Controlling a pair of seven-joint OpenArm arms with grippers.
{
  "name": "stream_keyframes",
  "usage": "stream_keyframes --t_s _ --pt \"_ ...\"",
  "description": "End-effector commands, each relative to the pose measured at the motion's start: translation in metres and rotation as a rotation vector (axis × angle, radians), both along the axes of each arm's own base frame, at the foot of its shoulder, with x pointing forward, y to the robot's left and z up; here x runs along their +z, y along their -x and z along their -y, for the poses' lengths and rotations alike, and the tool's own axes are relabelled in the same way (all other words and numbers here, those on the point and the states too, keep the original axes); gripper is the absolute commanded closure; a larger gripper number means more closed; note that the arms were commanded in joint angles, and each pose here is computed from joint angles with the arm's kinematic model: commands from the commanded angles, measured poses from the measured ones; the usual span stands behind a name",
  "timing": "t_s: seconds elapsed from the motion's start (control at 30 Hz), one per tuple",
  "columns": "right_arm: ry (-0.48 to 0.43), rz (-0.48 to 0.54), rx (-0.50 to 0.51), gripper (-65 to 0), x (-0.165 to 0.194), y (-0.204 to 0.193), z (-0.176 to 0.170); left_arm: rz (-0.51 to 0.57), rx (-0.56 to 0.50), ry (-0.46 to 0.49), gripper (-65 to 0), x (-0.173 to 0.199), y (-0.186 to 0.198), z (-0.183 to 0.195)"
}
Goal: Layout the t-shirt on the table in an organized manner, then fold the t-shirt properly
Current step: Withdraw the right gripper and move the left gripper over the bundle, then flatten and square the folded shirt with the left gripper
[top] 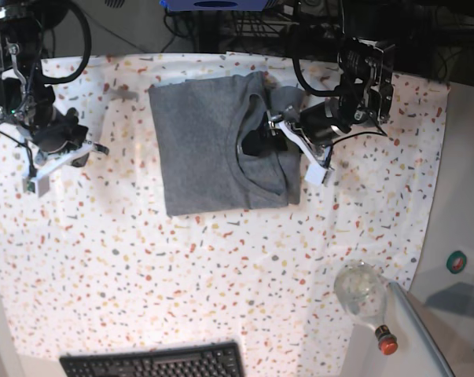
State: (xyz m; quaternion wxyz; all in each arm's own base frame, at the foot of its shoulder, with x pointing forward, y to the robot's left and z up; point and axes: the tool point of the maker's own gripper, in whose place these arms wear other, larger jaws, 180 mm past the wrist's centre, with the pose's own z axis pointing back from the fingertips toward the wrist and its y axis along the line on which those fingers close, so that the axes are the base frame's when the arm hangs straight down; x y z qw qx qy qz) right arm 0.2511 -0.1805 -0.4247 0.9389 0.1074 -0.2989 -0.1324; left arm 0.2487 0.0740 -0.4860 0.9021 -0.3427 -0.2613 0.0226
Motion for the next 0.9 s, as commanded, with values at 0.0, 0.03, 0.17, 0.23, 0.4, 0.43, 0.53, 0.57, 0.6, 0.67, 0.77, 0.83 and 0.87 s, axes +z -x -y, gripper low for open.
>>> stream_keyframes --t_s 0.0,0.03,0.17,0.23,0.4,0.43,0.53,0.57,0.6,0.67,0.77,0.83,0.87 --pt "0.016 0.03 -0.013 0.0 0.006 -0.005 0.011 -0.05 -0.025 -0.053 -27.8 -0.01 0.01 -0.006" --pt "0.019 0.028 -0.02 0.0 0.005 -0.005 0.017 -0.061 -0.013 -0.066 -16.6 -0.011 0.008 -0.009" --pt "0.03 0.013 -0.044 0.0 -0.001 0.004 0.035 -0.072 0.032 -0.125 0.0 -0.011 -0.005 -0.031" --pt "0.032 0.019 -0.045 0.0 0.0 0.004 0.04 -0.078 -0.014 -0.168 0.0 -0.01 -0.013 -0.036" --pt "0.045 0.022 -0.082 0.0 0.001 0.009 0.058 -0.019 -0.315 -0.412 0.0 0.003 -0.048 -0.043" --pt "0.046 0.015 -0.09 0.0 -0.001 0.011 0.06 0.012 -0.377 -0.46 0.0 0.008 -0.058 -0.039" --pt "0.044 -0.021 -0.105 0.0 -0.012 0.017 0.065 0.102 -0.586 -0.605 0.0 0.018 -0.076 -0.015" --pt "0.044 -0.029 -0.108 0.0 -0.015 0.019 0.065 0.127 -0.653 -0.649 0.0 0.019 -0.078 -0.008" --pt "0.043 -0.037 -0.109 0.0 -0.017 0.021 0.065 0.15 -0.728 -0.69 0.0 0.018 -0.078 0.002" --pt "0.039 -0.046 -0.111 0.0 -0.02 0.024 0.065 0.2 -0.863 -0.747 0.0 0.017 -0.073 0.027" --pt "0.029 -0.059 -0.146 0.0 -0.024 0.035 0.067 0.313 -1.045 -0.82 0.0 0.012 -0.063 0.066" --pt "0.023 -0.062 -0.178 0.0 -0.025 0.039 0.072 0.406 -1.126 -0.855 0.0 0.011 -0.059 0.089" --pt "0.023 -0.064 -0.193 0.0 -0.025 0.042 0.075 0.452 -1.158 -0.874 0.0 0.011 -0.057 0.098"
